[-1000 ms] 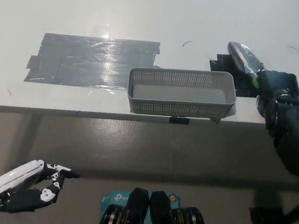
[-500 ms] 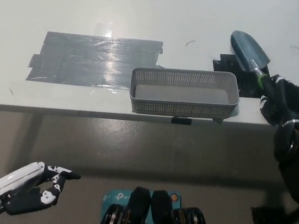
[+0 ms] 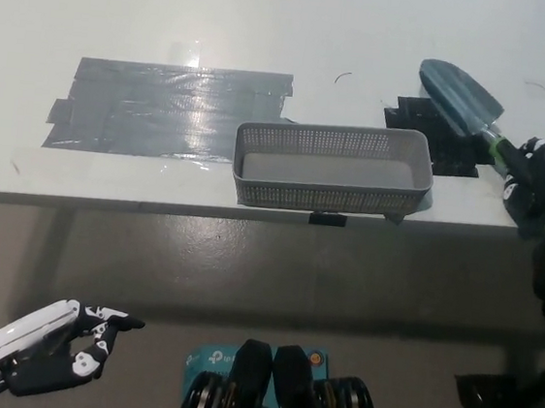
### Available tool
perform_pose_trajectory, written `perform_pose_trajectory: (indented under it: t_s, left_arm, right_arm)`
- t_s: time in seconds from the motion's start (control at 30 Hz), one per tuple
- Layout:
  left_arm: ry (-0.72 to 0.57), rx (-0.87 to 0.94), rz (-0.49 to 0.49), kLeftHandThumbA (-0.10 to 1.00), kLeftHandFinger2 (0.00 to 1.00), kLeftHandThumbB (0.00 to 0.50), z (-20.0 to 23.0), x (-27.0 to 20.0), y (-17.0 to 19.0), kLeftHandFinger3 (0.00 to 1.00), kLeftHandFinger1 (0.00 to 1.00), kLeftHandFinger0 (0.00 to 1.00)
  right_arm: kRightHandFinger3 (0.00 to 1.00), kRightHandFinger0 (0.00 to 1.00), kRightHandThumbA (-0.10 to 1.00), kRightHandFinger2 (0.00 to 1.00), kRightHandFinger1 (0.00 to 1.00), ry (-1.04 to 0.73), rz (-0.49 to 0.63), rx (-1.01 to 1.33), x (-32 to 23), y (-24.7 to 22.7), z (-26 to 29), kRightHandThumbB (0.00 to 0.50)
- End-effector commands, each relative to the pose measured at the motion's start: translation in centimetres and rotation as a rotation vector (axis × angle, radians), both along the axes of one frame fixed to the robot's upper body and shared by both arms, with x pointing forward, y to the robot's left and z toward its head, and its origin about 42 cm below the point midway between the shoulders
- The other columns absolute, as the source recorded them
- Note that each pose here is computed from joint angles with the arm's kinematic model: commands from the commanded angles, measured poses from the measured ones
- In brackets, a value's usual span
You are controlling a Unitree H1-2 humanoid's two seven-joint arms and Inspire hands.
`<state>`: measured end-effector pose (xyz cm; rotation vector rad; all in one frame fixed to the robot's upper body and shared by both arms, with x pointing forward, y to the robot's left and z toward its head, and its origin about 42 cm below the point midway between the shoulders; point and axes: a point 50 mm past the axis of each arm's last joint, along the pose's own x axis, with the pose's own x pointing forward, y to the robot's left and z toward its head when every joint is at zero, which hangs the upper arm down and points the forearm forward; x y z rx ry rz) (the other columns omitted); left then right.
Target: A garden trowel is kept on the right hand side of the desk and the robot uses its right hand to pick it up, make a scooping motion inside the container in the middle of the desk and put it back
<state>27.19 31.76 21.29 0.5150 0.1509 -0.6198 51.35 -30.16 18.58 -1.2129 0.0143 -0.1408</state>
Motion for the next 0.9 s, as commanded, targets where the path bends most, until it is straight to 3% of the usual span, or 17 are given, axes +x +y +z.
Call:
perform_pose_trajectory:
  t_s: [0.0, 0.1, 0.27, 0.47, 0.5, 0.63, 0.67, 0.73, 0.87]
  left_arm:
    - [-0.015, 0.039, -0.017, 1.0, 0.84, 0.366, 1.1, -0.1, 0.8, 1.0, 0.92, 1.0]
    - [-0.011, 0.04, -0.013, 1.0, 0.85, 0.392, 1.2, -0.1, 0.8, 1.0, 0.93, 1.0]
    - [-0.002, 0.033, -0.012, 1.0, 0.84, 0.415, 1.1, 0.0, 1.1, 1.0, 0.93, 1.0]
    - [0.0, 0.037, -0.016, 1.0, 0.83, 0.419, 0.8, 0.1, 1.1, 1.0, 0.92, 1.0]
    - [-0.001, 0.04, -0.017, 1.0, 0.83, 0.42, 0.8, 0.1, 1.1, 1.0, 0.92, 1.0]
    - [0.009, 0.042, -0.013, 1.0, 0.84, 0.406, 0.7, -0.1, 1.1, 1.0, 0.93, 1.0]
    - [0.008, 0.044, -0.013, 1.0, 0.85, 0.402, 0.6, -0.1, 1.2, 1.0, 0.92, 1.0]
    - [0.005, 0.043, -0.017, 1.0, 0.85, 0.391, 0.5, -0.2, 1.2, 1.0, 0.92, 1.0]
    - [0.01, 0.042, -0.018, 1.0, 0.85, 0.399, 0.4, 0.1, 1.2, 1.0, 0.92, 1.0]
  right_arm:
    - [0.1, 0.0, -0.1, 0.38, 0.07, -0.133, 0.068, -0.116, 1.2, -1.8, 5.1, 0.0]
    - [0.02, 0.0, -0.1, 0.4, 0.1, -0.174, 0.121, -0.224, 1.6, -3.0, 7.7, 0.0]
    - [0.22, 0.0, -0.1, 0.48, 0.18, -0.221, 0.18, -0.402, 1.8, -4.4, 13.1, 0.0]
    - [0.21, 0.0, -0.1, 0.43, 0.17, -0.251, 0.247, -0.439, 1.2, -4.9, 16.2, 0.021]
    - [0.17, 0.0, -0.1, 0.41, 0.15, -0.266, 0.279, -0.432, 0.9, -5.0, 16.6, 0.04]
    - [0.03, 0.0, -0.1, 0.26, 0.06, -0.315, 0.383, -0.424, 0.1, -5.1, 17.7, 0.242]
    - [0.02, 0.0, -0.1, 0.25, 0.05, -0.31, 0.394, -0.422, 0.1, -5.0, 17.9, 0.246]
    - [0.01, 0.0, -0.1, 0.29, 0.09, -0.279, 0.425, -0.429, -0.1, -4.8, 18.2, 0.22]
    - [0.07, 0.0, -0.1, 0.55, 0.27, -0.173, 0.558, -0.419, -1.1, -4.1, 18.9, 0.089]
